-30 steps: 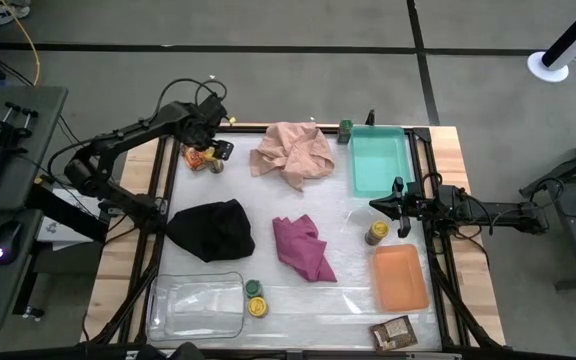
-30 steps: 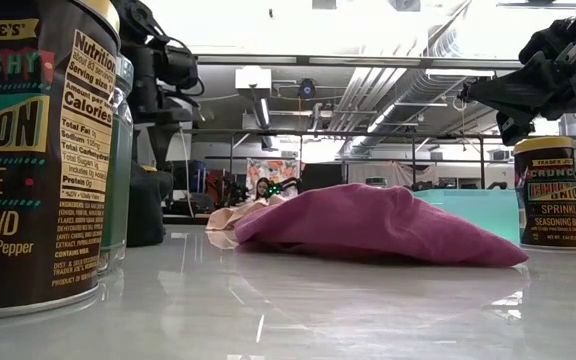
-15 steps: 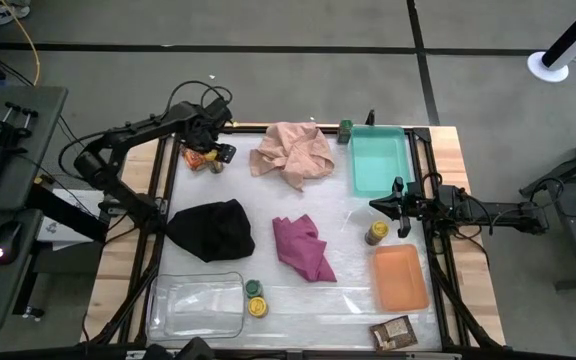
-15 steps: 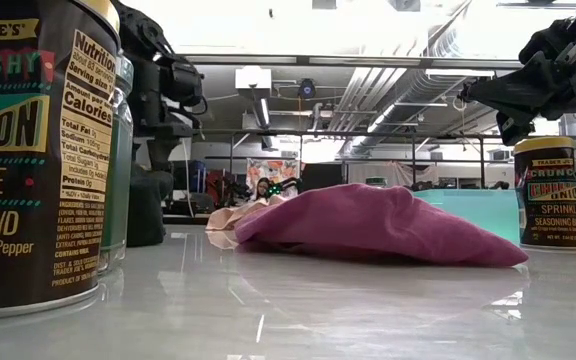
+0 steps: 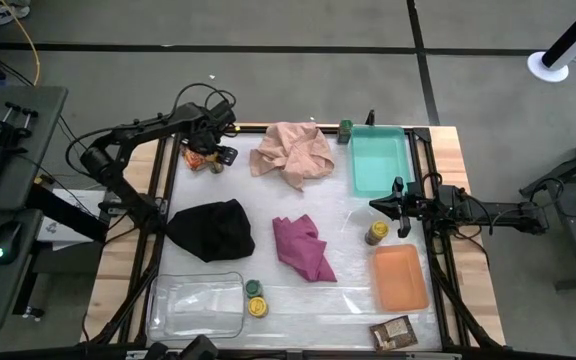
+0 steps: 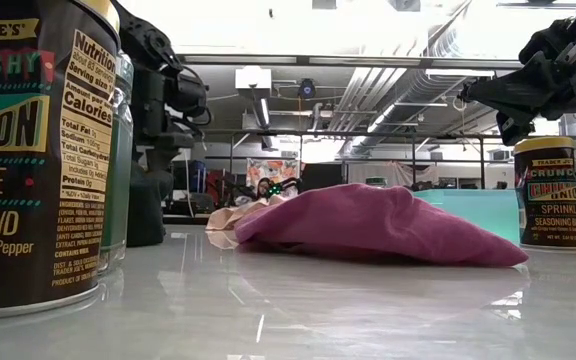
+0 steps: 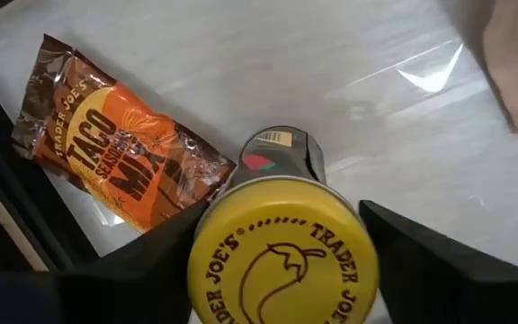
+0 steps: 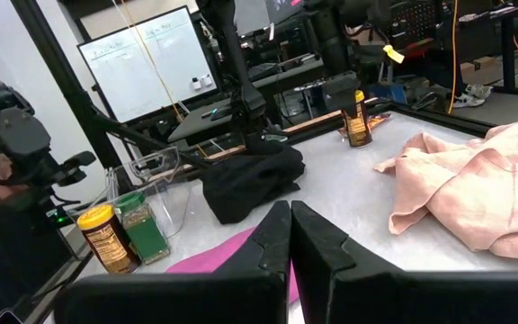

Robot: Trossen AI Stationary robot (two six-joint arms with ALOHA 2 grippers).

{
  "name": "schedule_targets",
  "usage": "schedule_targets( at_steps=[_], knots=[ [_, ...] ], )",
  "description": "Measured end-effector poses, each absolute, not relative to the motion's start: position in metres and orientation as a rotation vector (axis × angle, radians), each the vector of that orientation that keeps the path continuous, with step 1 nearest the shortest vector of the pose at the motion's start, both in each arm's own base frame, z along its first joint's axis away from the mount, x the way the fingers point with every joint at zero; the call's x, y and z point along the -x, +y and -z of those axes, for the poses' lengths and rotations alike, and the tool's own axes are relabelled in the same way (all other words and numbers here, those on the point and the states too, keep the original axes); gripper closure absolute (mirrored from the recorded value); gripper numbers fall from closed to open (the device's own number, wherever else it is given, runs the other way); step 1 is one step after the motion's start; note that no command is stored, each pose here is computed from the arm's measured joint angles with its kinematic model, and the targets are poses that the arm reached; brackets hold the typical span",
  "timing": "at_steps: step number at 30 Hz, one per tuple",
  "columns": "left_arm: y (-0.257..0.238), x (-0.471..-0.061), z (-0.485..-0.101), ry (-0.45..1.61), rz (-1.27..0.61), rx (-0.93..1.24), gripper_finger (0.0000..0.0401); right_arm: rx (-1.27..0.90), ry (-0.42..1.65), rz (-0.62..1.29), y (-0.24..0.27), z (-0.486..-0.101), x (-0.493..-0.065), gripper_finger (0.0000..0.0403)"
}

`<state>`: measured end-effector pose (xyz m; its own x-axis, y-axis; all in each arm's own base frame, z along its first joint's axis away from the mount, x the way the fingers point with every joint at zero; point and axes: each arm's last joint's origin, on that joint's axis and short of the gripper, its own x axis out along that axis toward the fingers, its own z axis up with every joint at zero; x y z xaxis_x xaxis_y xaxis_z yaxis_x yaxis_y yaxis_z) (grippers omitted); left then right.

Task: Sort spices by type
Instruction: Put the top yellow seasoning bottle into the transparent bin

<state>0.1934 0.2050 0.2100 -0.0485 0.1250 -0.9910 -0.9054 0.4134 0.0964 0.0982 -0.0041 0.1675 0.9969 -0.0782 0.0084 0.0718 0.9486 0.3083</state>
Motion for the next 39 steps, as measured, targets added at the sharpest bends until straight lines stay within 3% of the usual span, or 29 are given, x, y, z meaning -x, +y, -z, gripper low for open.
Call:
schedule_targets(
  at_steps=[3,8,12,20,24,31,39],
  knots=[
    [0.205,-0.193,-0.211,1.357,-0.969,0.754,0.0209,-0.313,-0.021,0.077,-0.004,-0.167,-0.098,0.0402],
    [0.201,-0.191,-0.228,1.317,-0.907,0.720,0.0212,-0.313,-0.021,0.077,-0.004,-0.167,-0.098,0.0402],
    [0.182,-0.197,-0.260,1.228,-0.727,0.647,0.0212,-0.313,-0.021,0.077,-0.004,-0.167,-0.098,0.0402],
    [0.054,-0.194,-0.320,1.156,-0.218,0.357,0.0212,-0.313,-0.021,0.077,-0.004,-0.167,-0.098,0.0402],
    [-0.017,-0.178,-0.334,1.154,-0.024,0.322,0.0212,-0.313,-0.021,0.077,-0.004,-0.168,-0.098,0.0402],
    [-0.115,-0.154,-0.321,1.343,0.187,0.227,0.0212,-0.313,-0.021,0.077,-0.004,-0.167,-0.098,0.0402],
    [-0.191,-0.119,-0.289,1.438,0.318,-0.147,0.0212,-0.313,-0.021,0.076,-0.004,-0.168,-0.098,0.0402]
  ],
)
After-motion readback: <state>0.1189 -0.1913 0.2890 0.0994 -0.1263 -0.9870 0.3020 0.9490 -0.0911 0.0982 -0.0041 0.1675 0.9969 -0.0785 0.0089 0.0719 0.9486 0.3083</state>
